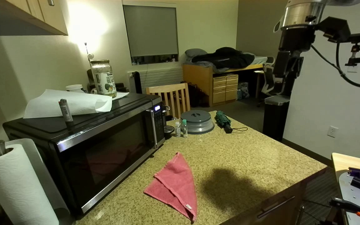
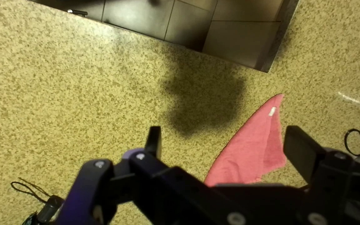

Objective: Spread the cloth on the table

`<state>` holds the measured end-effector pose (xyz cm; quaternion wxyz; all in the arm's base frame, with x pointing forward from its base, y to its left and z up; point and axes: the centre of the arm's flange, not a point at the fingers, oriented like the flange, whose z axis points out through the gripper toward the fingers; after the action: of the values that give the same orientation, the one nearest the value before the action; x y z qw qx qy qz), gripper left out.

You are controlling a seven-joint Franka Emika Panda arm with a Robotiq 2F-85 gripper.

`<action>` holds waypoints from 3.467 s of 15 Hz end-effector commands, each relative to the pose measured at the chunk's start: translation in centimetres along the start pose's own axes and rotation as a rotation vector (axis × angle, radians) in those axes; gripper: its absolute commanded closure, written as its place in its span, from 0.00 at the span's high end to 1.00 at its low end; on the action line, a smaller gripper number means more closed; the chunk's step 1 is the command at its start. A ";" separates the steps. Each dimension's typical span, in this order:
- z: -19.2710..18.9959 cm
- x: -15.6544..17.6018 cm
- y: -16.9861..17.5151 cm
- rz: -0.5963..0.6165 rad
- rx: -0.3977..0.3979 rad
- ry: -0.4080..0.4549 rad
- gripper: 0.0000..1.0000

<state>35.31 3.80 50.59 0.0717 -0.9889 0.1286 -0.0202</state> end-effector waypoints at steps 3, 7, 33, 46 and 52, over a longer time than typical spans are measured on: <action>0.7 7.0 -1.5 -0.035 -0.019 0.012 1.00; 1.4 10.7 -2.1 -0.046 -0.032 0.000 1.00; 17.3 20.6 -7.4 -0.272 -0.244 -0.244 1.00; 20.6 19.2 -10.7 -0.379 -0.284 -0.259 1.00; 20.8 19.2 -10.7 -0.379 -0.285 -0.261 1.00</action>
<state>57.74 11.90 32.05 -0.0572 -0.9897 -0.0676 0.1127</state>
